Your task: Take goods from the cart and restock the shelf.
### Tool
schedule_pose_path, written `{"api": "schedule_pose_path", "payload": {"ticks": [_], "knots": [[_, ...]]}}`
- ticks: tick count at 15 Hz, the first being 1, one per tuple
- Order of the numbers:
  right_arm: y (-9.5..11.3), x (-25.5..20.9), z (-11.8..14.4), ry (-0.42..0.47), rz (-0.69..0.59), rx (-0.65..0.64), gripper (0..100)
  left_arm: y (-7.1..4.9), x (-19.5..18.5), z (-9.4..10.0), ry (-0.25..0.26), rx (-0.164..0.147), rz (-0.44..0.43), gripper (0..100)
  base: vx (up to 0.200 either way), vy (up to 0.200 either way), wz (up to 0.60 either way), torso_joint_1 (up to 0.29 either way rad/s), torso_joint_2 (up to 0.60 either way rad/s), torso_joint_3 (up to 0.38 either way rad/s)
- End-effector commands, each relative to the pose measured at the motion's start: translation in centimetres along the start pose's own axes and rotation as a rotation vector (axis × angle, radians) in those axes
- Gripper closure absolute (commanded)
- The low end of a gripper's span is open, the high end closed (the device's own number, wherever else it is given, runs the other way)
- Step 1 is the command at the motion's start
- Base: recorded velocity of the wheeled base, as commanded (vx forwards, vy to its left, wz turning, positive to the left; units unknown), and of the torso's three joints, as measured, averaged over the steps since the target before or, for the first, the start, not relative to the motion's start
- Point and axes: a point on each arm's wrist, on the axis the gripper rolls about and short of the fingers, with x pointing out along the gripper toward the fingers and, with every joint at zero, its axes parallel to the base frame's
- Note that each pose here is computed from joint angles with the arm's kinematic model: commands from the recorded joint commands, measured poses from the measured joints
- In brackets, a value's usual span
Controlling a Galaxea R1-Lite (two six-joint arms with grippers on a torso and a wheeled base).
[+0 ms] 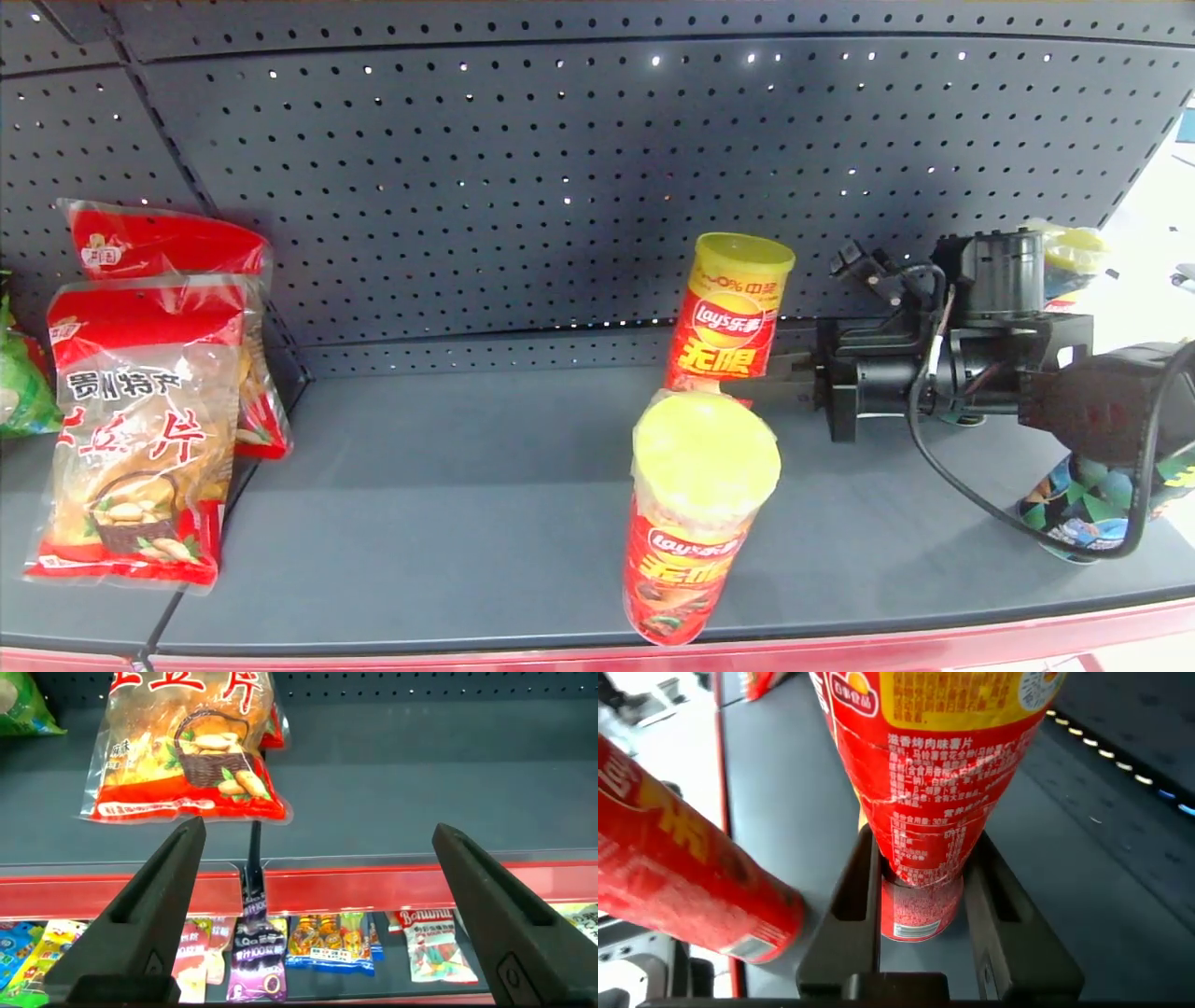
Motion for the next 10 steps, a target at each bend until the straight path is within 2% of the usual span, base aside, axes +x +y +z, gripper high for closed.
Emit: {"api": "schedule_pose_path", "payload": {"ticks": [1, 6, 10], "knots": [[0.5, 1.1, 0.1, 0.003, 0.036, -0.005, 100, 0.0, 0.0, 0.0, 0.0, 0.0, 0.0, 0, 0.0, 0.0, 0.0, 0.0, 0.0, 0.0], [-0.1, 1.2, -0.4, 0.007, 0.029, 0.004, 100, 0.0, 0.0, 0.0, 0.0, 0.0, 0.0, 0, 0.0, 0.0, 0.0, 0.0, 0.0, 0.0], [-1.5, 1.6, -1.0, -0.006, 0.017, -0.005, 100, 0.0, 0.0, 0.0, 0.0, 0.0, 0.001, 0, 0.0, 0.0, 0.0, 0.0, 0.0, 0.0]]}}
